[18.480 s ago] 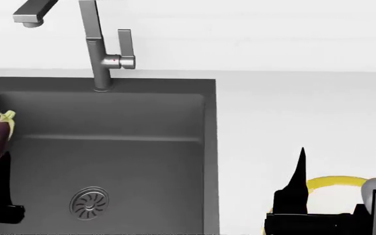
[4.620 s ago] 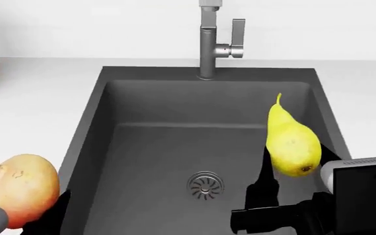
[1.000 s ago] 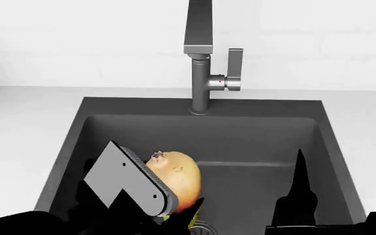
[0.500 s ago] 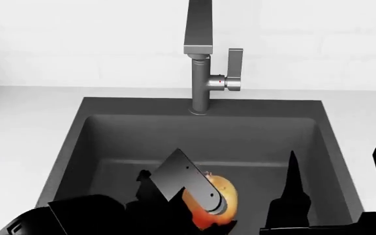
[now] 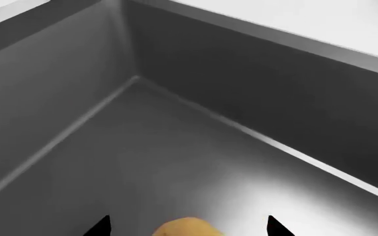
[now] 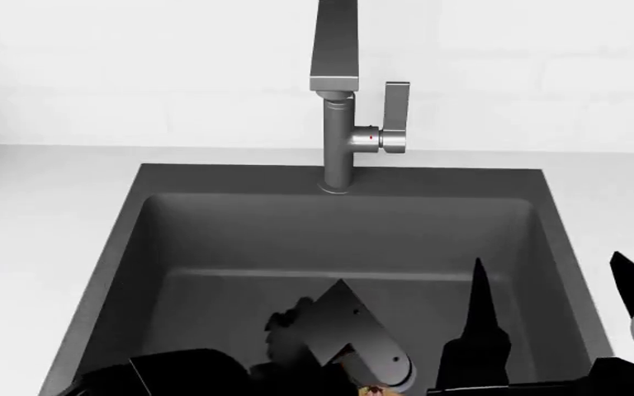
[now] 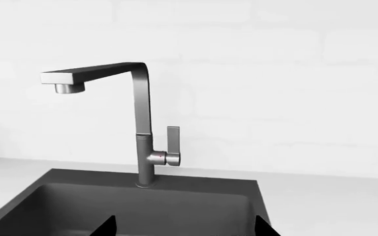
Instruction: There is a mixed pile of frozen fruits and vegetables on the counter. Locate all the frozen vegetables and place the items in a bowl on the counter. Take all the frozen fruits and defrost them in a running sink.
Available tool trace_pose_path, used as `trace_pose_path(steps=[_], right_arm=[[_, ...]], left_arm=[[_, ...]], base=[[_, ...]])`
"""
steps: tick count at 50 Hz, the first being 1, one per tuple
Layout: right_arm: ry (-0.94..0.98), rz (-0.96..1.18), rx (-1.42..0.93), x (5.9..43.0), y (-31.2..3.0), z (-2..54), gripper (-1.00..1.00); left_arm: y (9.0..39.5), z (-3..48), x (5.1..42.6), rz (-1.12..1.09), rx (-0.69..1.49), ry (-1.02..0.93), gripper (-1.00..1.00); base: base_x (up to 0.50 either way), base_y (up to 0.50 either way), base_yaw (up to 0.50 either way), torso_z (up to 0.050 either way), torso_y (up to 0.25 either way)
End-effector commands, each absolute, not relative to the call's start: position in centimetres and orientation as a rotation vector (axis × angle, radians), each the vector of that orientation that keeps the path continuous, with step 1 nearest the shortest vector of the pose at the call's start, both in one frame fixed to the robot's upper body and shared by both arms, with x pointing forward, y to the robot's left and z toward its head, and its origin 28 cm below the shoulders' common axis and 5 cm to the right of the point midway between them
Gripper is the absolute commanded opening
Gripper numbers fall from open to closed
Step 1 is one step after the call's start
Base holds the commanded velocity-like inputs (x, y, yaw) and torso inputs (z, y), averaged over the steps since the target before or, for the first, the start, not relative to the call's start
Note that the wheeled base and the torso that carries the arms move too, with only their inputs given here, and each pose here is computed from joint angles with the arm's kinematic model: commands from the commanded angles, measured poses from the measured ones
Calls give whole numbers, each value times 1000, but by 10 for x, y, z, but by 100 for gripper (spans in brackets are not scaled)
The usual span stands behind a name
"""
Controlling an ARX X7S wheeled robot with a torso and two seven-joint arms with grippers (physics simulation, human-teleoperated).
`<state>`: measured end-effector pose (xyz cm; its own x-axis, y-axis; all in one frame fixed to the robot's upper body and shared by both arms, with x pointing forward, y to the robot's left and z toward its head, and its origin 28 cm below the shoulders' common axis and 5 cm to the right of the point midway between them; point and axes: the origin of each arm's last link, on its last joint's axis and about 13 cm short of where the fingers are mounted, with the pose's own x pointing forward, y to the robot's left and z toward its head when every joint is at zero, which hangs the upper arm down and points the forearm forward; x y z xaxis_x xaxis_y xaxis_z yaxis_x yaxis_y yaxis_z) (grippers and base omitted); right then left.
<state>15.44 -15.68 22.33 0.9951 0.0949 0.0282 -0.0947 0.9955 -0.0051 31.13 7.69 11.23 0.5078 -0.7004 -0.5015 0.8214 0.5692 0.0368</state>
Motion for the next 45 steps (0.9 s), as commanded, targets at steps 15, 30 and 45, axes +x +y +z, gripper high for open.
trace_pose_path(steps=[15,30,45], right_arm=[[-55,95,6,156,-154,225,100],[-73,68,8,157,-157,225,100],[-72,46,-21,157,-158,223,100]], left_arm=[[95,156,295,-869,198,311,100],[133,178,270,-733,83,145,100],[169,191,253,-533,-10,11,100]], base=[[0,0,0,0,0],[0,0,0,0,0],[0,0,0,0,0]])
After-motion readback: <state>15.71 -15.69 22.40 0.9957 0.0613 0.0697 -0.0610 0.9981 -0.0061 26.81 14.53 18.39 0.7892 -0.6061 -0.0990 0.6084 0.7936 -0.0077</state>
